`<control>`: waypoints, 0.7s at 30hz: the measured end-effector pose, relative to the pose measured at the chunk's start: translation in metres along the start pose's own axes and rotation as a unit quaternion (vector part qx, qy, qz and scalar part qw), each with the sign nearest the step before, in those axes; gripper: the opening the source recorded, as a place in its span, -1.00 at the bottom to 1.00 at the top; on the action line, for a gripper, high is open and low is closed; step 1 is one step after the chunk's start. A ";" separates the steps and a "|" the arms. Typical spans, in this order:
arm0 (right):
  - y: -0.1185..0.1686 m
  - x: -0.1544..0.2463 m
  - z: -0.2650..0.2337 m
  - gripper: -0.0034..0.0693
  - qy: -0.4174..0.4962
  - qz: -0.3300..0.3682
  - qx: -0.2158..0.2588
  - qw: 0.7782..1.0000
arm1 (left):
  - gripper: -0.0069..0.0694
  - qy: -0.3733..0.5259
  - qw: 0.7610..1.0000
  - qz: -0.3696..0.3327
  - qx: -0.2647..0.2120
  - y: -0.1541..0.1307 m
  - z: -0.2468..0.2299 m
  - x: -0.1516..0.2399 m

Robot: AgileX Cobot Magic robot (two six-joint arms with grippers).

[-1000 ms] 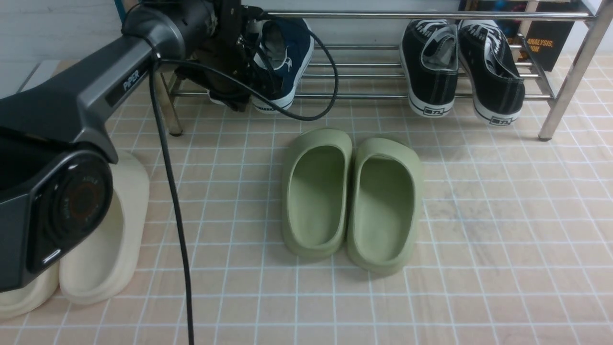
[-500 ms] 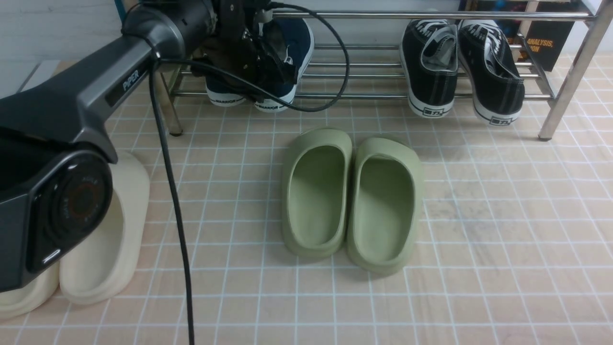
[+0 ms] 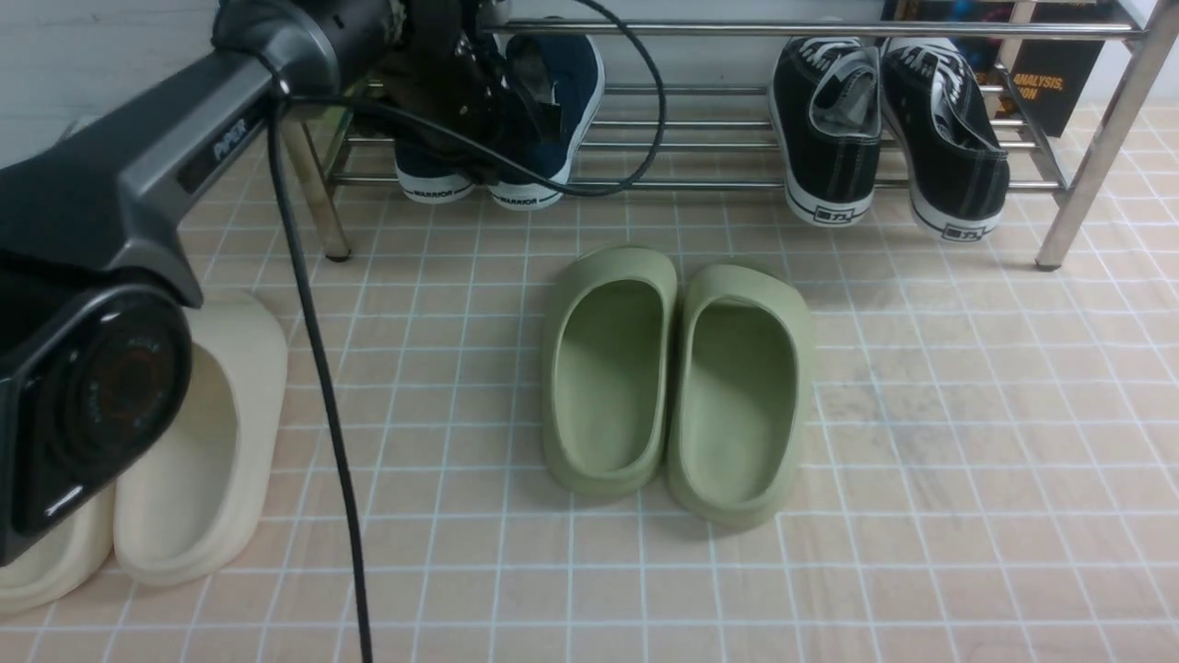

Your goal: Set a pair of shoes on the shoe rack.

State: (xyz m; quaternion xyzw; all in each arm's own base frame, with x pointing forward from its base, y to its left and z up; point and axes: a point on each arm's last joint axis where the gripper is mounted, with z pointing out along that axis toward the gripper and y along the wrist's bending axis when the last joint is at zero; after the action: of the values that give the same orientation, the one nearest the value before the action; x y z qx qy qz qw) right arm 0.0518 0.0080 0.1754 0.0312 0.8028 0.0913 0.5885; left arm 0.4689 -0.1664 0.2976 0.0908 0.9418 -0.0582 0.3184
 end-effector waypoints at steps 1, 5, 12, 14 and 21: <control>0.000 0.000 0.000 -0.25 0.000 0.000 0.000 1.000 | -0.62 0.002 1.000 0.010 0.003 0.000 -0.013 -0.002; 0.000 0.000 0.000 -0.25 0.000 0.000 0.000 1.000 | -0.62 0.000 0.998 0.053 0.027 -0.002 -0.078 -0.006; 0.000 0.000 0.000 -0.25 0.000 0.000 0.000 1.000 | -0.62 -0.101 0.988 0.096 0.061 -0.001 -0.218 -0.004; 0.000 0.000 0.000 -0.25 0.000 0.000 0.000 1.000 | -0.62 -0.138 0.984 0.098 0.055 0.002 -0.252 -0.001; 0.000 0.000 0.000 -0.25 0.000 0.000 0.000 1.000 | -0.62 -0.268 0.960 0.082 0.024 0.019 -0.347 0.038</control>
State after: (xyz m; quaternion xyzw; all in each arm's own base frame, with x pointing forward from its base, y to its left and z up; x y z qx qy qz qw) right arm 0.0518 0.0080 0.1754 0.0311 0.8028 0.0911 0.5885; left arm 0.2383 -0.0847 0.5477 0.1561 0.8098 -0.0771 0.5603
